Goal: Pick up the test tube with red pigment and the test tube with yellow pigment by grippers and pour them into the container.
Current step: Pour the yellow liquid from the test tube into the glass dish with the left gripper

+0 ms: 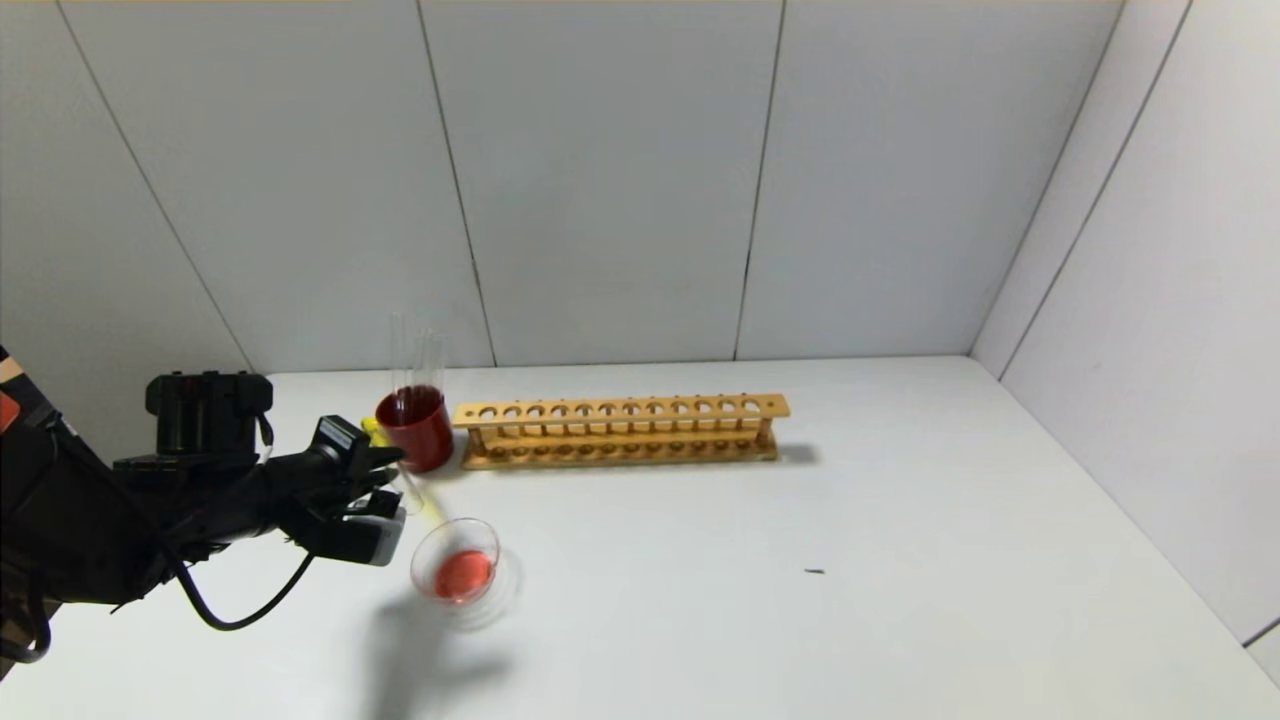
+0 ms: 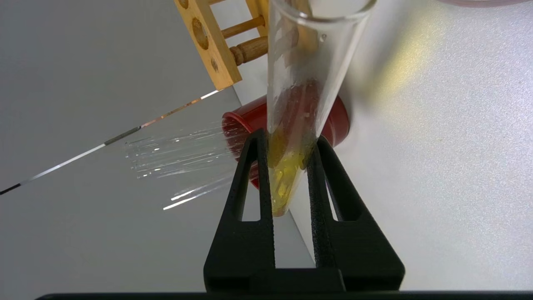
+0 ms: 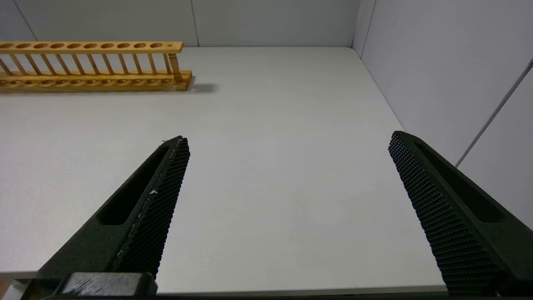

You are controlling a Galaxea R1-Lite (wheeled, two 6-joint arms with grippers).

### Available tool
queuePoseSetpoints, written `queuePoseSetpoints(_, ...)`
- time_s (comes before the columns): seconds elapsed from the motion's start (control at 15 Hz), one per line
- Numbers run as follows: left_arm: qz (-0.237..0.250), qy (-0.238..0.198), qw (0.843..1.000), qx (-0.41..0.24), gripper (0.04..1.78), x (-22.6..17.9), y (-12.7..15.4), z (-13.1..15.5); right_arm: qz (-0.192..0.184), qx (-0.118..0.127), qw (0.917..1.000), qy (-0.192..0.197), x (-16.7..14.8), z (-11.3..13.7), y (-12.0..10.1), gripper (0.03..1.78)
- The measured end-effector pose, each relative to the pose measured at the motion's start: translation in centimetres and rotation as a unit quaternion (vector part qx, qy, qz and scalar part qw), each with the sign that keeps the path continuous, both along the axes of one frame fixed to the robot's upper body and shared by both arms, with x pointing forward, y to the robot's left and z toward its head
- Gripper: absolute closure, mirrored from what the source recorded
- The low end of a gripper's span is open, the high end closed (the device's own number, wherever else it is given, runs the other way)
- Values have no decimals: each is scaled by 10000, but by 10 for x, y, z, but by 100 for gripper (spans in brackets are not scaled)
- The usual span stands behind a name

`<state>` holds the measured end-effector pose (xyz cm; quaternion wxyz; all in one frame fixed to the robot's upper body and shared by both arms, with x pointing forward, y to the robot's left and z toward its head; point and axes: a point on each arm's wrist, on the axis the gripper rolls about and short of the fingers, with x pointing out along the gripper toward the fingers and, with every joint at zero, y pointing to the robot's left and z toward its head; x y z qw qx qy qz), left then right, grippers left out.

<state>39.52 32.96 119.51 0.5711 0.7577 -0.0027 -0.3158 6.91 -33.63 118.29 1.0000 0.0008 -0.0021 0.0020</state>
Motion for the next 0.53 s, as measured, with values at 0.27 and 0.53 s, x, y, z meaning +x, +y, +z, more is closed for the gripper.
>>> queuePoseSetpoints(0.27,-49,-53,9999,85,152,0,0,1,0,0,10000,0,0,0,0,6)
queuePoseSetpoints(0.53,-113,-98,9997,185,152,0,0,1,0,0,10000,0,0,0,0,6)
